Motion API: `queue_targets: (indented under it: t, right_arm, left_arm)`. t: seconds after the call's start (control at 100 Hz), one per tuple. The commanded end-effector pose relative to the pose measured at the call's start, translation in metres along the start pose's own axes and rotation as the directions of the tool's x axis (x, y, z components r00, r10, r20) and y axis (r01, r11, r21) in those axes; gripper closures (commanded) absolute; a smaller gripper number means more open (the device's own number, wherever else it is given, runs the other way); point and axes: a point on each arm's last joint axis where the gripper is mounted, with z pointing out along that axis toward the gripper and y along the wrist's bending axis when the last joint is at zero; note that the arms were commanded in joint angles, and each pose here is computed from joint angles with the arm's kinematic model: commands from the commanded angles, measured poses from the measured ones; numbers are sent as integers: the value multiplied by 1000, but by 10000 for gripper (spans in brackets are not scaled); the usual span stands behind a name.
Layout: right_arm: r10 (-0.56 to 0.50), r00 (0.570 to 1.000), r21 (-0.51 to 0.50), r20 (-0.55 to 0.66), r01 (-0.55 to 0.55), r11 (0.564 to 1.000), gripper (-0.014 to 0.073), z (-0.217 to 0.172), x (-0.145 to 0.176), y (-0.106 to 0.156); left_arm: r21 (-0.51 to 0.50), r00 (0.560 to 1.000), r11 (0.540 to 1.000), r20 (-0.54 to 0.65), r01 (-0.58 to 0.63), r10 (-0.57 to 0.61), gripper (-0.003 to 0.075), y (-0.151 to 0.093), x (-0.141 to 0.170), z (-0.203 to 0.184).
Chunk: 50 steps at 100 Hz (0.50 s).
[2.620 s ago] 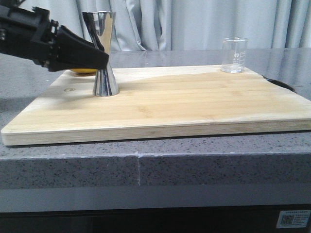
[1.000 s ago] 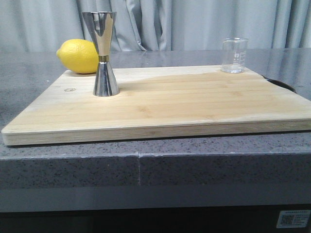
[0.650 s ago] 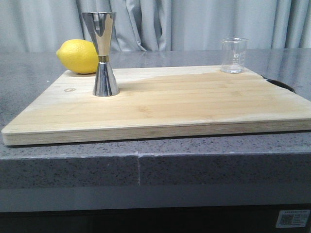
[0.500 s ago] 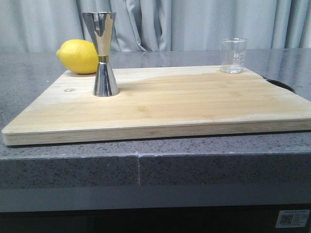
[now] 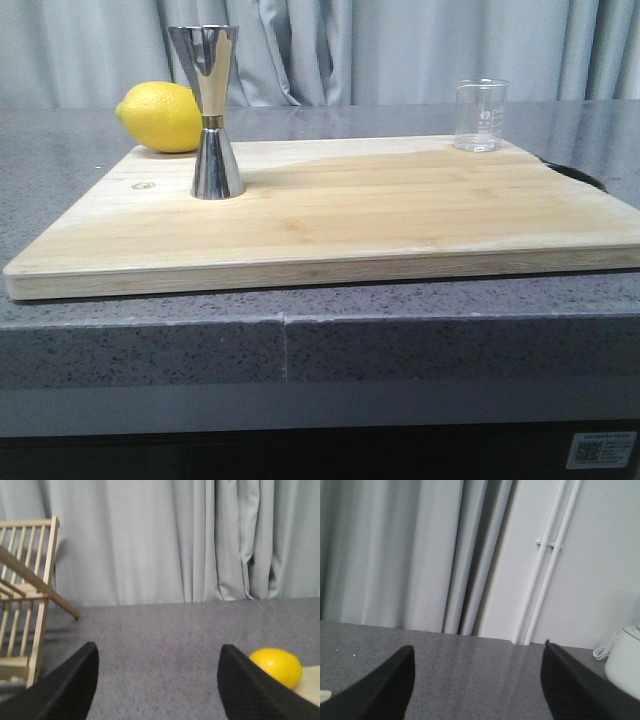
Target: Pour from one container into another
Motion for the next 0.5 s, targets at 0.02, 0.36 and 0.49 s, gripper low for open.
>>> queue_targets:
  t: [0.02,0.36,0.49]
  right_arm:
    - [-6,1000,6,25,6,1000,115,-14,7,0]
    - [26,997,13,72,-27,1000,187,-47,35,4]
    - [35,995,-8,98,-34,999,360,-55,42,8]
  left_arm:
    - [-22,997,997,21,68,-68,262,-1,8,-8]
    - [65,995,993,-17,97,-97,310,-11,27,-12]
    - [97,994,990,-42,106,-102,428,-14,34,-12]
